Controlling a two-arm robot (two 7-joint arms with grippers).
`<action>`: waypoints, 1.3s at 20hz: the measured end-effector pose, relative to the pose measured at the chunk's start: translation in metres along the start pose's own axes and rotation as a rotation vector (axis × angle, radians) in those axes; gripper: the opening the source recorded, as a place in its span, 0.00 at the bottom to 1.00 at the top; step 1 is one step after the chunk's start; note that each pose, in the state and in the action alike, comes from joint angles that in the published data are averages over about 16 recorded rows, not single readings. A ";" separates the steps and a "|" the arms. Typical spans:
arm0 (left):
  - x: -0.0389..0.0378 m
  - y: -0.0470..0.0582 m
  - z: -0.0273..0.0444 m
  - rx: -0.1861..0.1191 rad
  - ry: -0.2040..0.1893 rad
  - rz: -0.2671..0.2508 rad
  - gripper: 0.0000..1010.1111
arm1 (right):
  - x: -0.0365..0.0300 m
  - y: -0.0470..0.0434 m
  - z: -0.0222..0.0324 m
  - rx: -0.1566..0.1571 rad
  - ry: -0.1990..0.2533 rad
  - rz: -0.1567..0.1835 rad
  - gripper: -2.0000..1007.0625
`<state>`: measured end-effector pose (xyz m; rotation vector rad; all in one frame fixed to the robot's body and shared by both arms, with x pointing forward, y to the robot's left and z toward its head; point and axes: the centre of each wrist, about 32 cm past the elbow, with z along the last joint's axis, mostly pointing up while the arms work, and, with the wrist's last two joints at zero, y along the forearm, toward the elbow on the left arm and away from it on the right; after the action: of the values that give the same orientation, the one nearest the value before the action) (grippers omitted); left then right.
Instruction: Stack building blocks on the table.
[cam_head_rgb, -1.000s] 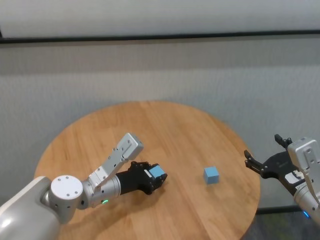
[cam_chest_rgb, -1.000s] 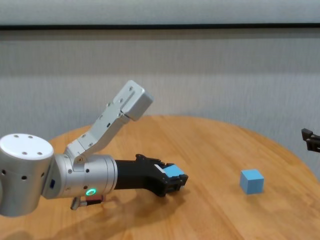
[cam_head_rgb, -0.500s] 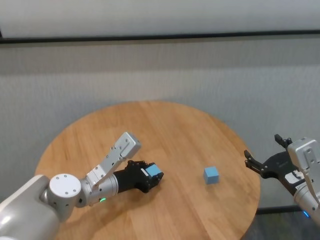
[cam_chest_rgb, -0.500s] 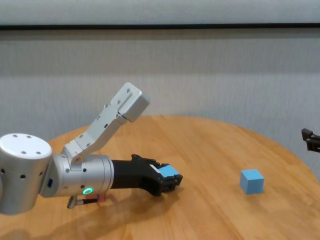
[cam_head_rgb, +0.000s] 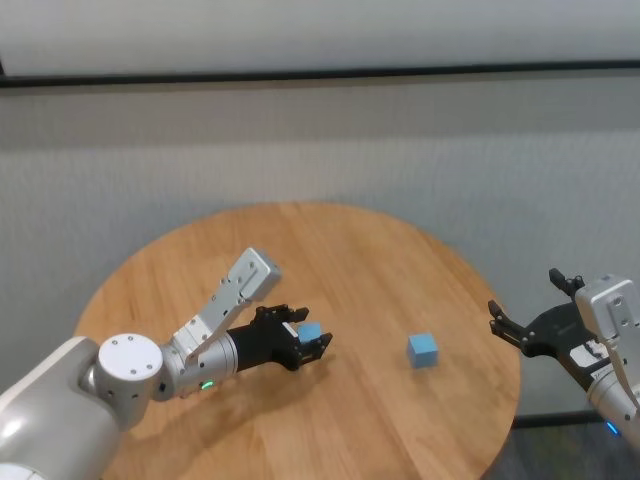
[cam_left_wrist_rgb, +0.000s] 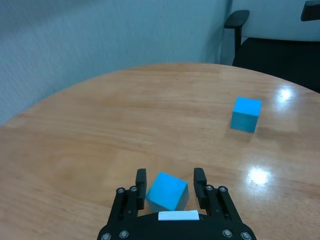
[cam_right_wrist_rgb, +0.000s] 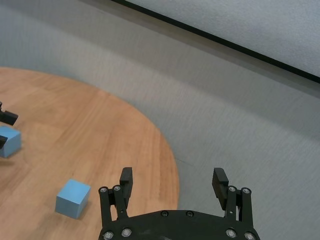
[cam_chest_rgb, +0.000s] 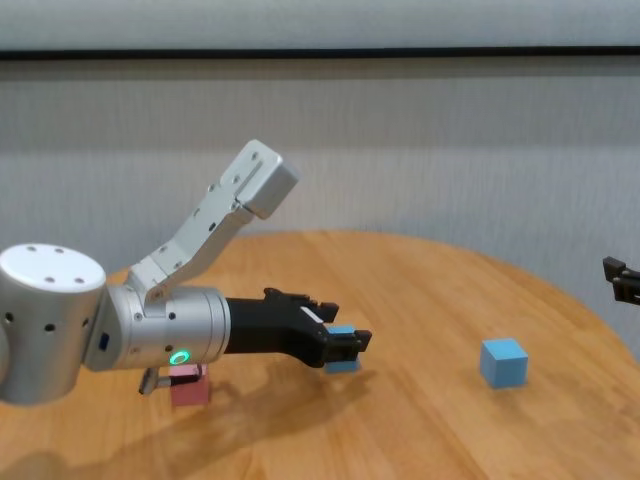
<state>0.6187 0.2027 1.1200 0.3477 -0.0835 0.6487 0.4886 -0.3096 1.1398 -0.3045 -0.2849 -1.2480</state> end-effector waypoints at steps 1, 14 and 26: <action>0.0014 0.001 0.0022 -0.006 0.001 0.004 0.62 | 0.0000 0.0000 0.0000 0.000 0.000 0.000 1.00; 0.0270 0.043 0.0307 -0.108 0.008 0.111 0.96 | 0.0000 0.0000 0.0000 0.000 0.000 0.000 1.00; 0.0301 0.110 0.0274 -0.155 -0.026 0.201 0.99 | 0.0000 0.0000 0.0000 0.000 0.000 0.000 1.00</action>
<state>0.5771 0.2921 1.1832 0.1997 -0.1939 0.8313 0.4886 -0.3097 1.1398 -0.3045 -0.2849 -1.2480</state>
